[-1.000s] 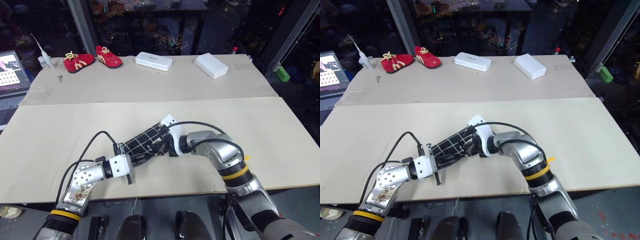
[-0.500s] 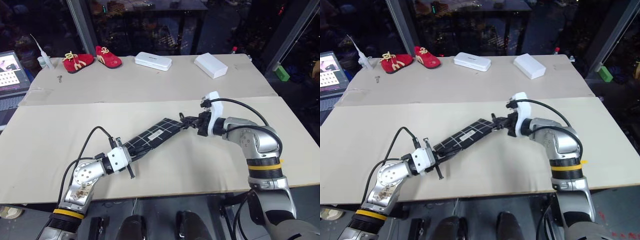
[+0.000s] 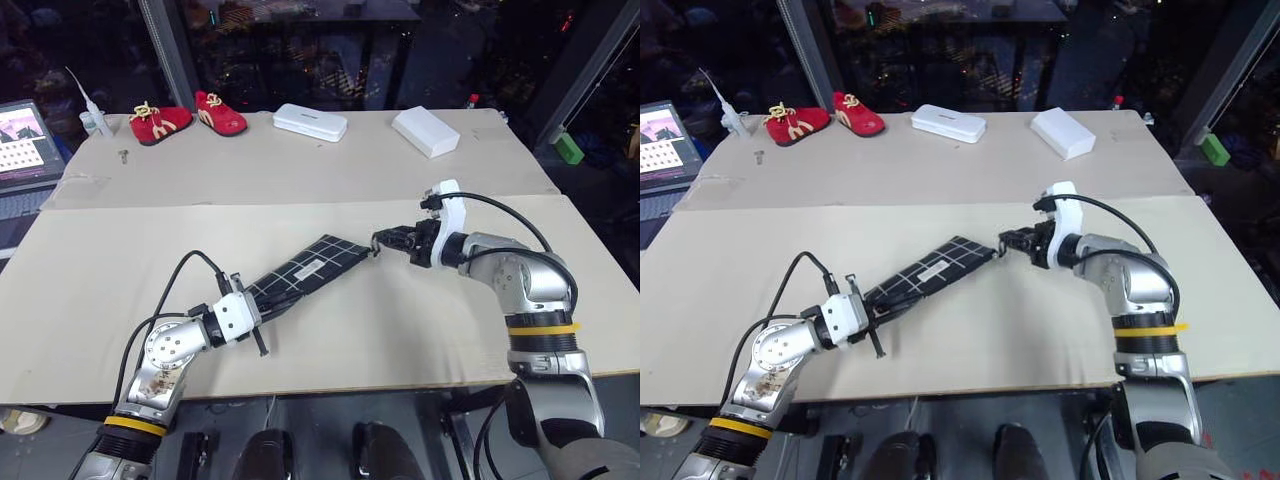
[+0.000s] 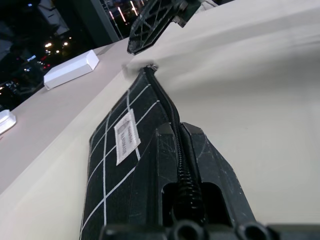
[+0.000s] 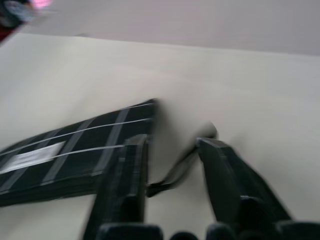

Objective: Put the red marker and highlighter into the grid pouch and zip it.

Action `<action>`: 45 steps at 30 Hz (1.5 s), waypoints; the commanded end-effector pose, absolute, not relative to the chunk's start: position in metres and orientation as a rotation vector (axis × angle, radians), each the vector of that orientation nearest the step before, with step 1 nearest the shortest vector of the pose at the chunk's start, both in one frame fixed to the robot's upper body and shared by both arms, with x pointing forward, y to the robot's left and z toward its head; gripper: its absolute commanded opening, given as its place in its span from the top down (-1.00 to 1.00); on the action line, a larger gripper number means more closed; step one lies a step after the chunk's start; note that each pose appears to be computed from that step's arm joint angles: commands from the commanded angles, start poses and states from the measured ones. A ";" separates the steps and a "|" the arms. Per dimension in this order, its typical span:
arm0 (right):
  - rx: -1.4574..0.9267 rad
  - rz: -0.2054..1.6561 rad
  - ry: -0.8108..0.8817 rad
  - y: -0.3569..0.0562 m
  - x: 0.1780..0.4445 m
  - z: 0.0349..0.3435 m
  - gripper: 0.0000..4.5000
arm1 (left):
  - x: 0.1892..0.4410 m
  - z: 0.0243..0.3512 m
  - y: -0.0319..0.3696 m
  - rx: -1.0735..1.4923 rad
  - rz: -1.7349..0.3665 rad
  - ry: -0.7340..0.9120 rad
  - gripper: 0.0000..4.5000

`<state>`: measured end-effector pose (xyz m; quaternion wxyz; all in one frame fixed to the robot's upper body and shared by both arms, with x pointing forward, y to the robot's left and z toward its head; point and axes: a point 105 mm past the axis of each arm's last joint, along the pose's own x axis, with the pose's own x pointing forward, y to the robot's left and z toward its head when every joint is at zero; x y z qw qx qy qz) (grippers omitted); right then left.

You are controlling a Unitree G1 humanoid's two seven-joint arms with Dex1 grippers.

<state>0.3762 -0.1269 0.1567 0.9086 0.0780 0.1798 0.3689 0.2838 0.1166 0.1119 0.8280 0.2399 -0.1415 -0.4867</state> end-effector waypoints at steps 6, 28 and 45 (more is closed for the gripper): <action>0.219 0.785 0.207 -0.189 0.352 0.209 -0.25 | 0.289 0.121 0.103 0.570 -1.123 -0.378 1.00; 0.034 0.828 0.295 -0.196 0.278 0.138 -0.28 | 0.314 0.124 0.096 0.787 -1.550 -0.526 0.73; 0.010 0.734 0.311 -0.228 0.295 0.137 -0.28 | 0.323 0.162 0.142 0.168 -1.133 -0.257 -0.68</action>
